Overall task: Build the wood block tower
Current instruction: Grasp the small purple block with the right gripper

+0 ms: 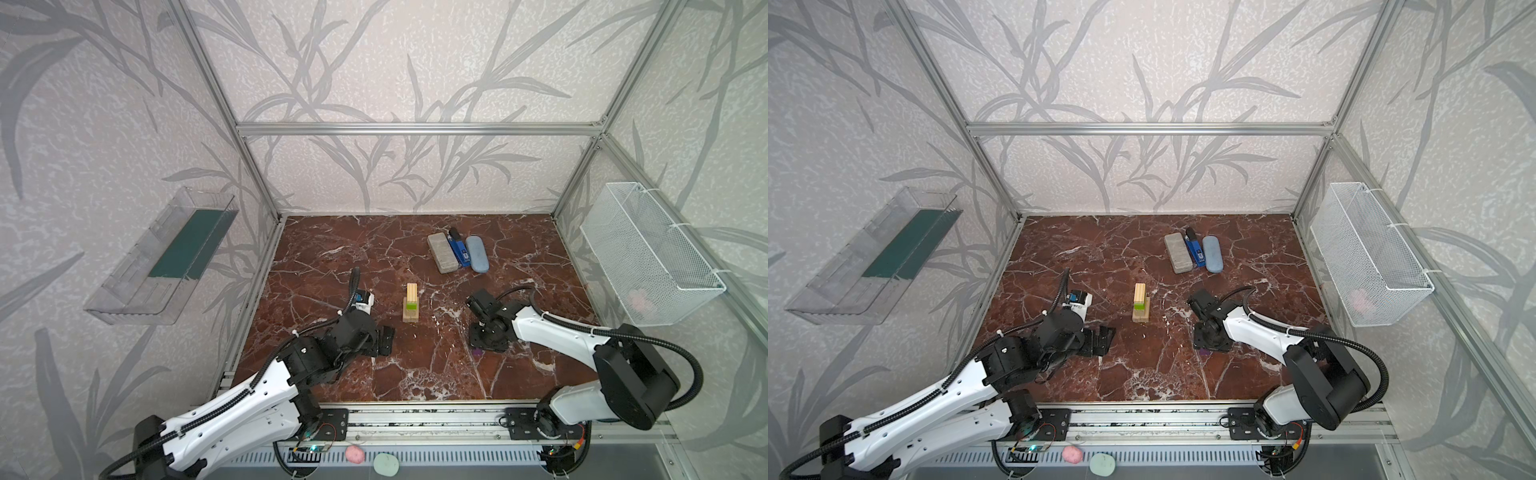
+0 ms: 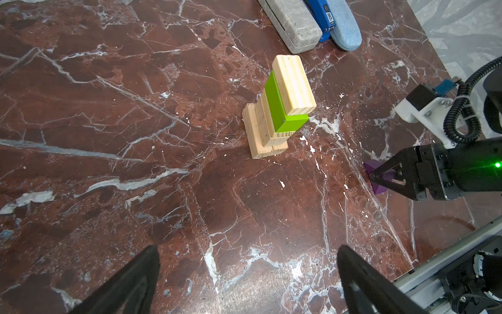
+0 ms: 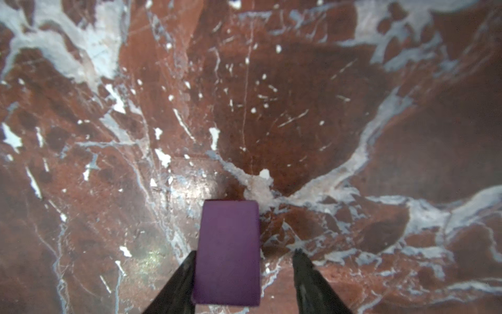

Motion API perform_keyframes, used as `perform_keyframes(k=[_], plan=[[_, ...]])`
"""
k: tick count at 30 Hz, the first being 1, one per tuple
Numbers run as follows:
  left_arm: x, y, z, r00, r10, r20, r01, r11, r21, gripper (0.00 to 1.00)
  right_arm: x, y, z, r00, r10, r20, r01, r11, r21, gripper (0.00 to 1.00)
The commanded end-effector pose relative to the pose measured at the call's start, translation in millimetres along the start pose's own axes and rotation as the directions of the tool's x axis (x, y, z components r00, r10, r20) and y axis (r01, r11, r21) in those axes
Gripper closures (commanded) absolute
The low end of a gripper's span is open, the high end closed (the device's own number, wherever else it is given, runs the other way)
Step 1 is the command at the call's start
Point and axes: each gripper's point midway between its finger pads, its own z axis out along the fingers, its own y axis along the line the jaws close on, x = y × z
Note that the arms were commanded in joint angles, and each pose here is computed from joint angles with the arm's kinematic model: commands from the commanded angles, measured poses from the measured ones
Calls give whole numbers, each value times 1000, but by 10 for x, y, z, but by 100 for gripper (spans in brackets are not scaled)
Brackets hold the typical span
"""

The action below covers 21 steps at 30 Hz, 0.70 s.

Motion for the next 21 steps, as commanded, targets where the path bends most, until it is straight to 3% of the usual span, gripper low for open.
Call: perform_keyframes(k=[1, 11, 18, 21], plan=[[-75, -64, -12, 999, 33, 7, -33, 999, 17, 1, -43, -25, -26, 1000, 2, 29, -2, 1000, 21, 50], [-74, -164, 14, 999, 46, -17, -45, 998, 53, 0, -16, 101, 109, 999, -37, -2, 37, 999, -20, 58], [-97, -186, -8, 998, 57, -29, -55, 997, 53, 0, -27, 140, 36, 994, -108, 1, 108, 994, 28, 73], [-134, -192, -39, 998, 53, -20, -52, 997, 53, 0, -62, 232, -25, 994, -109, 20, 110, 994, -17, 74]])
